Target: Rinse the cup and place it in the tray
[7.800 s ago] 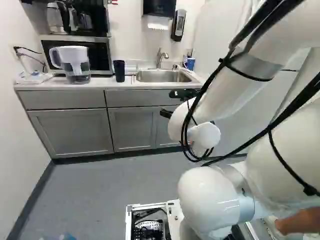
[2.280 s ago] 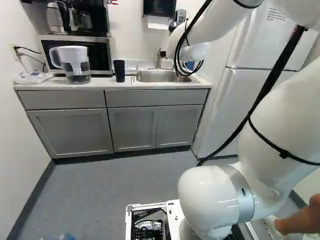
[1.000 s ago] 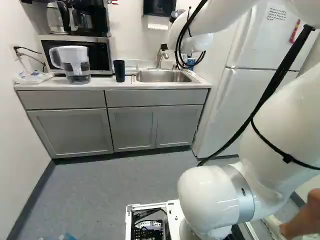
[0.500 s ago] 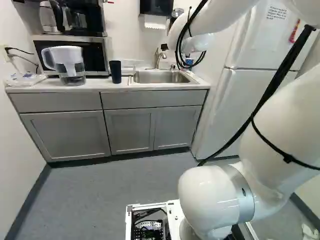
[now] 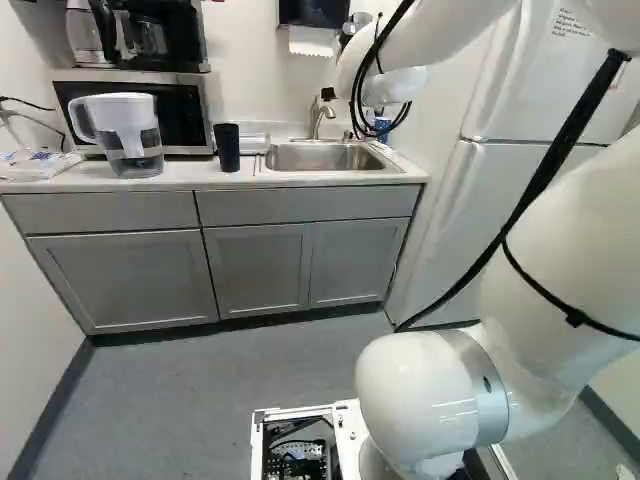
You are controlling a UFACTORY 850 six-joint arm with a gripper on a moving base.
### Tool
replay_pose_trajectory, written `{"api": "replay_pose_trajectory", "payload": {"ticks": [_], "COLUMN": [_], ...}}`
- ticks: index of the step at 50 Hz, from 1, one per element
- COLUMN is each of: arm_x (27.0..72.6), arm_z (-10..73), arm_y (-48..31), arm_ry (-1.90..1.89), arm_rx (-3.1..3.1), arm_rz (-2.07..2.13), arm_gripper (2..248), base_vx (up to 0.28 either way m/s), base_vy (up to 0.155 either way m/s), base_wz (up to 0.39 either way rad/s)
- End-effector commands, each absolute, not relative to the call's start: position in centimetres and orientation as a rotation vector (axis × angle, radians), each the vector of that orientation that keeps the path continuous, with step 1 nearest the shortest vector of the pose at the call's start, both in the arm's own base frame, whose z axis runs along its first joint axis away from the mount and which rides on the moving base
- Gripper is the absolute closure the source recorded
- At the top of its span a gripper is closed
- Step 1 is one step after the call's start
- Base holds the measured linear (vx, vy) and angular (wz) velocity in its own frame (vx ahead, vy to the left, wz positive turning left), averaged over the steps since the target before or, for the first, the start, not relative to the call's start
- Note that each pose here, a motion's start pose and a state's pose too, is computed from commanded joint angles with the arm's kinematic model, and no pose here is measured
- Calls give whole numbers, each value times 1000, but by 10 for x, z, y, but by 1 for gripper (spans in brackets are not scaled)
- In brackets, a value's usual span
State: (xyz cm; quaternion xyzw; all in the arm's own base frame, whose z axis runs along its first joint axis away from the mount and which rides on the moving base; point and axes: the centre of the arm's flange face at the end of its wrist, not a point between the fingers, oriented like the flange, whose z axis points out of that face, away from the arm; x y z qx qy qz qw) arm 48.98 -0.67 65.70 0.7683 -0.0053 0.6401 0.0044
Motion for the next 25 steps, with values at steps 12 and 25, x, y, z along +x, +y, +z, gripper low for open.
{"api": "replay_pose_trajectory", "payload": {"ticks": [12,25], "arm_x": [490,490], "arm_z": [657,657], "arm_y": [-7,-7], "arm_ry": [-16,-16], "arm_rx": [2407,2407], "arm_rz": [2005,2005], "arm_gripper": [3,3], "base_vx": [153,176], "base_vy": [-57,-58], "base_wz": [8,141]}}
